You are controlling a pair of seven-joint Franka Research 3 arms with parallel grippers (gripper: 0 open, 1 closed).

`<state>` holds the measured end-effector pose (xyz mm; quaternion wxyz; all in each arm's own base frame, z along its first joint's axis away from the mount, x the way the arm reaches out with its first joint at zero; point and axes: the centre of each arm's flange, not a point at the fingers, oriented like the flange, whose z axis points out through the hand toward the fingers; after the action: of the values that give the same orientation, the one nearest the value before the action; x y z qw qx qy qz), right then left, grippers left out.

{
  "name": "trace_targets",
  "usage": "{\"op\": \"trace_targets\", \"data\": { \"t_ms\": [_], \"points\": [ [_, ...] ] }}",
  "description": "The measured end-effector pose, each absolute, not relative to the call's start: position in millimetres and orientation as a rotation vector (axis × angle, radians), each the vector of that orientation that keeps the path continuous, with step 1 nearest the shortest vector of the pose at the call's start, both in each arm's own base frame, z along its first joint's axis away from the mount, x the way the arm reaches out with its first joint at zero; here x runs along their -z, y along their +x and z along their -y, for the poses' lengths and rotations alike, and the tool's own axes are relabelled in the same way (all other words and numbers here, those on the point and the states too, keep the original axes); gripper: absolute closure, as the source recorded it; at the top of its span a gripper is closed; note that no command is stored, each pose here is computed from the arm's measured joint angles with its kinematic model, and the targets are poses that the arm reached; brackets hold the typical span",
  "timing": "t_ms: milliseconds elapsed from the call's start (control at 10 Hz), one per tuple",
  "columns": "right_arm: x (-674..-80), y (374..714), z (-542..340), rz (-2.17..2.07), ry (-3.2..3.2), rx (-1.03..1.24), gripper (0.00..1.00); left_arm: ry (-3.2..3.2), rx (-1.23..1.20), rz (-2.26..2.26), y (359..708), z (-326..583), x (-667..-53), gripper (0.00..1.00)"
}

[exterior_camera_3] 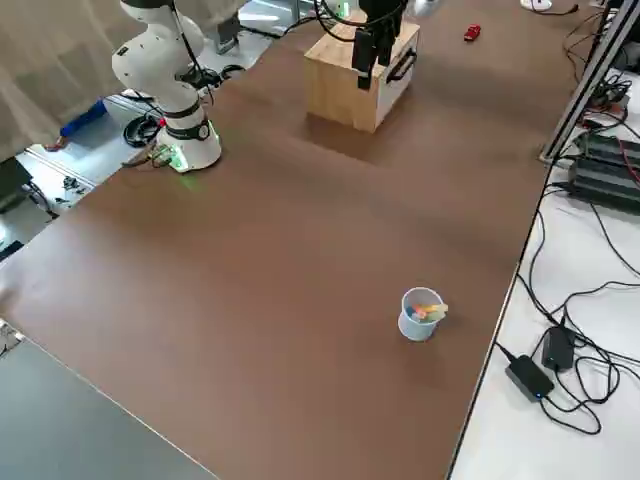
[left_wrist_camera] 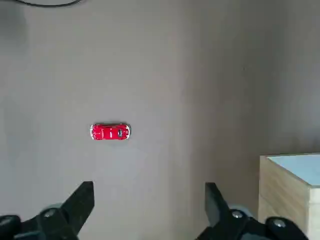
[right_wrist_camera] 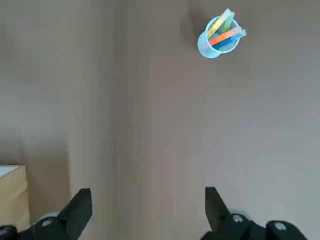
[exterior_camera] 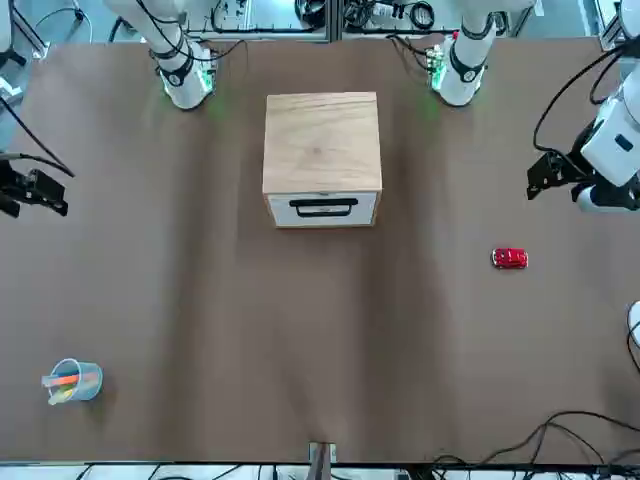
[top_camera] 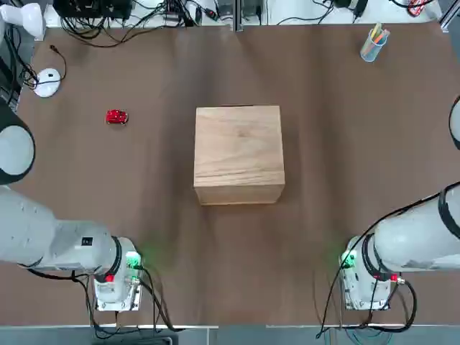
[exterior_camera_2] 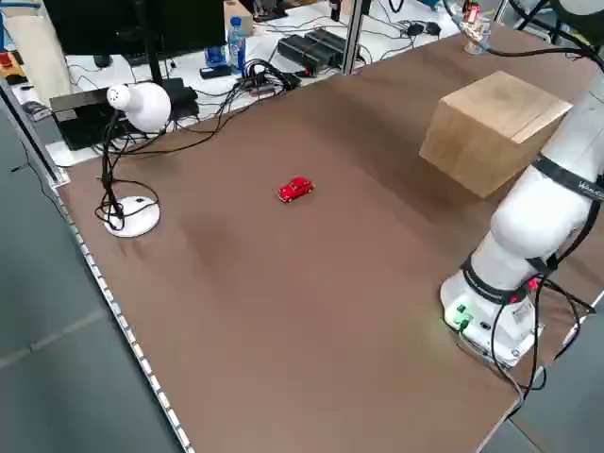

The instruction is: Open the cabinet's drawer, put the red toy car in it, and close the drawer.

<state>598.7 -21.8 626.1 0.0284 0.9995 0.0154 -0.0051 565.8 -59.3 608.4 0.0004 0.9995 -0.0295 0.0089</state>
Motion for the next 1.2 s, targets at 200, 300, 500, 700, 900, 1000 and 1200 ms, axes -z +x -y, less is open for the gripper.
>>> {"op": "trace_targets", "data": {
  "t_ms": [200, 300, 500, 700, 900, 1000, 1200],
  "points": [
    [-626, 599, 25, -0.073, 3.084, 0.017, 0.0, 3.139, -0.027, 0.093, 566, 59, -608, 0.02],
    [-626, 598, 28, -0.087, 3.083, 0.018, 0.0, 3.139, -0.028, 0.093, 566, 59, -608, 0.02],
    [-626, 598, 33, -0.093, 3.083, 0.019, 0.0, 3.139, -0.031, 0.093, 566, 59, -609, 0.02],
    [-618, 601, 25, -0.115, 3.118, 0.036, 0.0, 3.139, -0.03, 0.093, 566, 59, -609, 0.02],
    [-583, 617, 7, -0.135, 3.26, 0.118, 0.0, 3.139, -0.026, 0.091, 567, 59, -607, 0.02],
    [-558, 627, -5, -0.152, 3.319, 0.183, 0.0, 3.139, -0.02, 0.087, 568, 59, -605, 0.02],
    [-511, 642, -52, -0.248, 3.385, 0.316, 0.0, 3.139, -0.014, 0.085, 569, 59, -603, 0.02]
  ]
}}
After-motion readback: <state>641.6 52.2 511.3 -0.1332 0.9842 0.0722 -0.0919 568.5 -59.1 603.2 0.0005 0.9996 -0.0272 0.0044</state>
